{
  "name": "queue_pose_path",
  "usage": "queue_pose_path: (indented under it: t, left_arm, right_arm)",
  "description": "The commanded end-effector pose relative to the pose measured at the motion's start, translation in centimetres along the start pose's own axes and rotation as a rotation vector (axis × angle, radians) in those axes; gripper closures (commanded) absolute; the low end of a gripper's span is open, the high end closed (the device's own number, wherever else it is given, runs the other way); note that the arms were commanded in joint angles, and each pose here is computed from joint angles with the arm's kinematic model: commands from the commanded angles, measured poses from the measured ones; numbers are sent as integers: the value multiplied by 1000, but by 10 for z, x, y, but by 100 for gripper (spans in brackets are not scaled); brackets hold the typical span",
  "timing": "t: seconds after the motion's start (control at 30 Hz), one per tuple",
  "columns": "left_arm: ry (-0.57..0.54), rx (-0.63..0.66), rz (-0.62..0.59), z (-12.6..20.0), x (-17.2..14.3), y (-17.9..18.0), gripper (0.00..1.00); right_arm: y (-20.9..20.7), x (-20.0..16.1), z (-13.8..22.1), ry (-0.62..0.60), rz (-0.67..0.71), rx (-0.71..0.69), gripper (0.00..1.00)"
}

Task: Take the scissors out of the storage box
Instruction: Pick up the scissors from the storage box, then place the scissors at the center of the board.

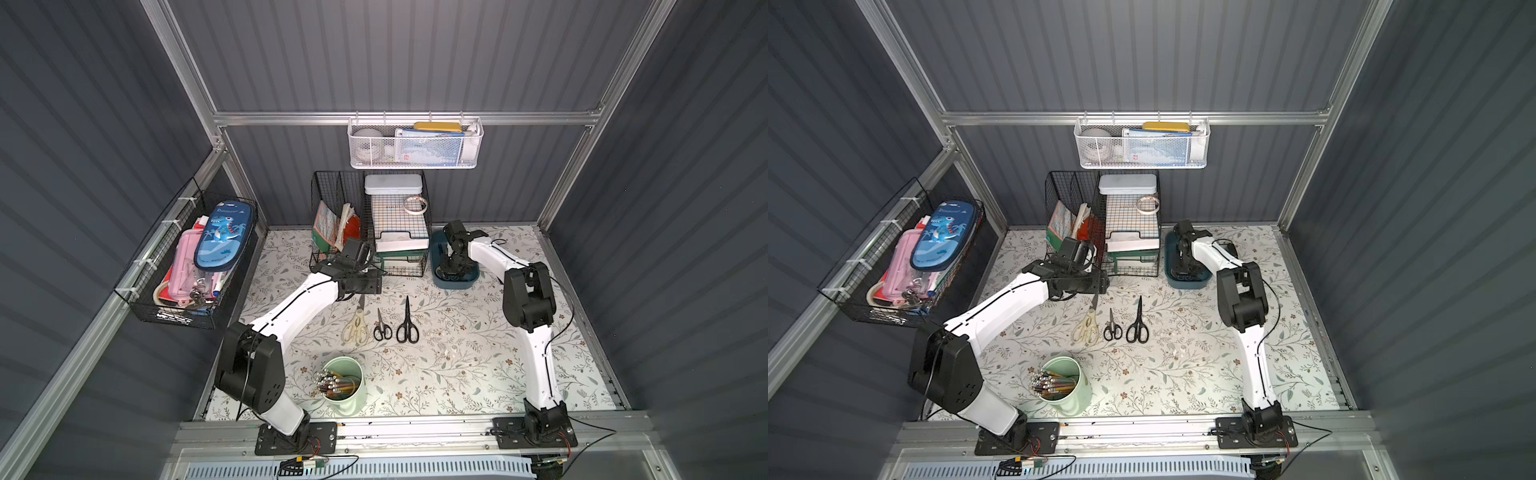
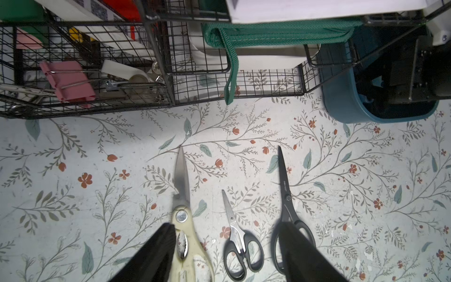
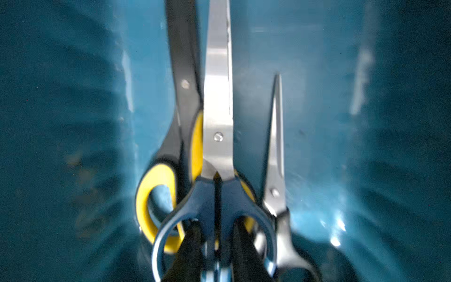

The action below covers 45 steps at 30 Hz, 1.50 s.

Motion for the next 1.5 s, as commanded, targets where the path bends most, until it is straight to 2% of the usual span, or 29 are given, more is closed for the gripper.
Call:
queue_pose_path:
  t: [0.0, 0.27, 0.43, 0.57, 0.73, 0.87, 0.97, 1.17, 1.47]
  left_arm:
    - [-26, -11, -15, 13, 4, -1, 28]
    - [-54, -4, -25, 16, 9, -2, 28]
    - [-53, -16, -27, 18, 9, -3, 28]
    - [-59, -36, -13, 23, 8, -4, 28]
    - [-69, -20, -6, 28, 6, -2, 27]
    - [-61, -23, -6, 27, 7, -2, 27]
    - [-61, -39, 0, 24, 6, -4, 27]
    - [-60, -40, 0, 27, 6, -4, 27]
    - [-62, -8, -4, 33, 1, 2, 27]
  right_arm:
    - [-3, 13, 37, -105, 2, 0, 98]
    - [-1, 16, 71, -162, 12, 21, 98]
    - [5, 5, 99, -182, 36, 27, 99]
    - [16, -30, 122, -144, 66, 24, 98]
    - [39, -99, 136, -89, 99, 54, 97]
    - [56, -153, 124, -9, 122, 62, 96]
    - [68, -173, 106, 1, 101, 94, 97]
    - [94, -179, 71, 31, 49, 75, 96]
    - [101, -190, 42, 90, 20, 58, 93]
Point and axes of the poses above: each gripper's point midway between its finger pads, its own z axis back along the fingers, its own y axis along the line the jaws close on, x = y × z, the point moved 8 cm from there along z, back along the fingers, and after that the axes turned 5 degrees about z, right-handed, at the moved point
